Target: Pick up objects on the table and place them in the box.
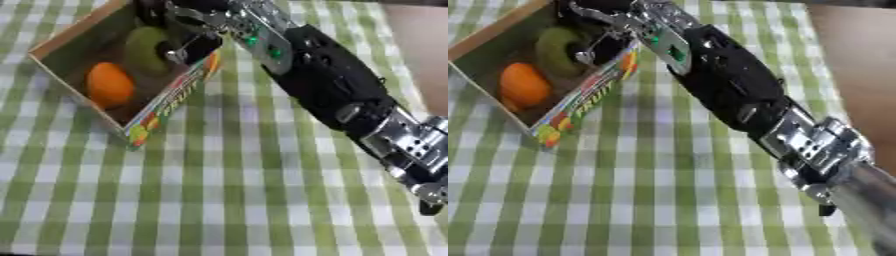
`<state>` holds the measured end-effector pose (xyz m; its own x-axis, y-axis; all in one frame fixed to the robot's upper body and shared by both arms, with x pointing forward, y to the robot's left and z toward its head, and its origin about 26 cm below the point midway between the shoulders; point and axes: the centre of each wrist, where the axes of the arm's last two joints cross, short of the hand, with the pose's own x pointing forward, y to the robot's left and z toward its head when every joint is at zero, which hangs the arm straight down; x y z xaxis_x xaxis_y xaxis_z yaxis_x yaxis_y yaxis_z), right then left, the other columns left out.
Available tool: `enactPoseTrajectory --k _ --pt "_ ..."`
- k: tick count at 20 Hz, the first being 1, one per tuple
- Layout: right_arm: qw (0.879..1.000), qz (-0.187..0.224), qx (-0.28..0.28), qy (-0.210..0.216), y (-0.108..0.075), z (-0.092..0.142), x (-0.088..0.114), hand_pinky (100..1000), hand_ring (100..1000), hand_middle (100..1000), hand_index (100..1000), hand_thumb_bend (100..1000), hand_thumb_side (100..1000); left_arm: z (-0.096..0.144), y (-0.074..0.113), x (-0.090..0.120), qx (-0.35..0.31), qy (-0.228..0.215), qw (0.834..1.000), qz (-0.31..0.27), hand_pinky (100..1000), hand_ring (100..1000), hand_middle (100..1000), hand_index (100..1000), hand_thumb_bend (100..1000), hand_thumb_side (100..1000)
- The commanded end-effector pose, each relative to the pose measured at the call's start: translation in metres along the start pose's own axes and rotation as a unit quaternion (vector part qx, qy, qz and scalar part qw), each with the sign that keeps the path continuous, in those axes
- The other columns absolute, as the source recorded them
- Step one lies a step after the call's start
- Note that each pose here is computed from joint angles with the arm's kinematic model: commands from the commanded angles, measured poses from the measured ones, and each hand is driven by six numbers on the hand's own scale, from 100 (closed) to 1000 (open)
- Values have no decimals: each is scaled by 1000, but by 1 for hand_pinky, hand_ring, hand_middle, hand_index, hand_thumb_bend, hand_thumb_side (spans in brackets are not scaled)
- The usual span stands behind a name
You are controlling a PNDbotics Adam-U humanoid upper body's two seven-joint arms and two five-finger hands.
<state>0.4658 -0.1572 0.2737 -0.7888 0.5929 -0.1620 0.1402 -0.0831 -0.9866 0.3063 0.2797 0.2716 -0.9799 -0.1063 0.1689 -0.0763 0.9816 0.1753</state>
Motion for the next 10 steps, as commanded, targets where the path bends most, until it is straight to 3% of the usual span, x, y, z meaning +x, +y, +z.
enactPoseTrajectory --k 1,2,3,4,10 --pt "1000 26 7 -11 -13 0 -1 912 100 724 835 100 298 -9 3 5 -10 -15 1000 -5 694 663 642 831 100 426" --pt "999 29 11 -13 -14 0 -1 912 100 724 835 100 298 -8 3 5 -10 -15 1000 -5 694 663 642 831 100 426" --pt "999 35 18 -15 -15 0 -1 937 100 814 898 100 368 -8 3 5 -10 -14 1000 -5 694 662 642 831 100 426" --pt "999 42 25 -18 -16 0 0 952 100 833 920 100 407 -8 3 5 -10 -14 1000 -5 694 662 642 831 100 427" --pt "997 63 29 -30 -27 2 0 975 100 843 948 100 385 -7 3 5 -10 -12 1000 -5 693 662 641 831 100 428"
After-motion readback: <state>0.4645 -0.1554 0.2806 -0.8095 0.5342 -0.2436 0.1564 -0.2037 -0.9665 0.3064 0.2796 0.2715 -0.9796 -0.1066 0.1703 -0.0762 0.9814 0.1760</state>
